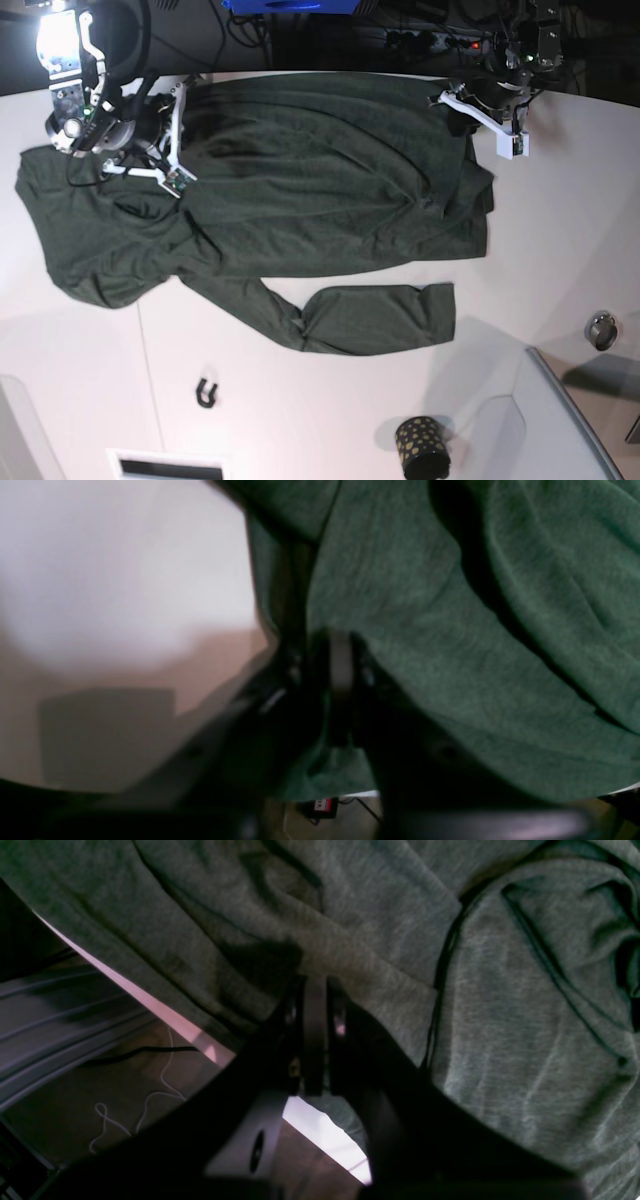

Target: Layout the t-shirt on the table in an organized manner, then fold the t-shirt properly

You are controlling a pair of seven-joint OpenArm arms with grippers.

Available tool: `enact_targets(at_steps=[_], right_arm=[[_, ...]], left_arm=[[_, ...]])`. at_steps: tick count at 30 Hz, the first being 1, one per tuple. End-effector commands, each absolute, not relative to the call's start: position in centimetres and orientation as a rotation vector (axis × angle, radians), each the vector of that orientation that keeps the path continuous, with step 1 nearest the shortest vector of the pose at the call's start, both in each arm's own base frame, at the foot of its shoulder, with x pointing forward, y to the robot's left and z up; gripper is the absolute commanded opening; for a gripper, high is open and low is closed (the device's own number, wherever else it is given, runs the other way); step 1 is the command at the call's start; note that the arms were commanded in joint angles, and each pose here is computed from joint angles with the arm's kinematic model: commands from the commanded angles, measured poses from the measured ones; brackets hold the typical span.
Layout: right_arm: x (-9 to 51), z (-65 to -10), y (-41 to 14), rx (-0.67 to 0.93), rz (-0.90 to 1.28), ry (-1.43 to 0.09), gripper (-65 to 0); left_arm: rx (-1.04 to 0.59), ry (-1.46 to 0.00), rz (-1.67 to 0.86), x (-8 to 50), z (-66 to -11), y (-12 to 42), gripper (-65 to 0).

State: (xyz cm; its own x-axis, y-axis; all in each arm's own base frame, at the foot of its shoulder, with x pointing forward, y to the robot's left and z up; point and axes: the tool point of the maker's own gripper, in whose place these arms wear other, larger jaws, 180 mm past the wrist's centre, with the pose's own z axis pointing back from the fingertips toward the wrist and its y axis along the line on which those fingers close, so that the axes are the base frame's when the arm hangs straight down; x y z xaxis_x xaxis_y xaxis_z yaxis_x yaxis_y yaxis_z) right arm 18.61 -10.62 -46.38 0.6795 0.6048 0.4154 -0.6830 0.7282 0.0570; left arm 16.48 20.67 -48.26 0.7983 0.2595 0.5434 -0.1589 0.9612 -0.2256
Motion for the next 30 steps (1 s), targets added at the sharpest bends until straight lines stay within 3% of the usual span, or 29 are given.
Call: enact_targets(at_steps=[1,12,18,20,25,30], right_arm=[[19.4,-45.8,-10.7,0.211,0.729,-0.419,-63.6],[19.4,-45.8,-10.8,0.210,0.730,-0.417,-63.6],[19.3,-45.8,-10.7,0.211,0.732,-0.416,-63.6],[19.3,-45.8,-10.7,0.211,0.732,-0.416,-63.6],[19.3,-45.8,-10.7,0.211,0.732,-0.416,-63.6],[19.3,-45.8,-10.7,0.211,0.731,-0.416,-63.6]], left_arm=[[-0.171,-0.634,0.217,16.9,-47.6,20.9,-61.7],[-0.173,-0.684,0.193,17.3,-45.5,20.6,-61.4],[-0.172,-0.636,0.195,16.9,-46.2,20.6,-61.2],[-0.173,-0.630,0.195,16.9,-46.3,20.6,-58.1],[-0.175,-0.630,0.193,17.1,-46.3,20.5,-39.8],[-0.175,-0.631,0.193,17.2,-46.3,20.5,-40.0]])
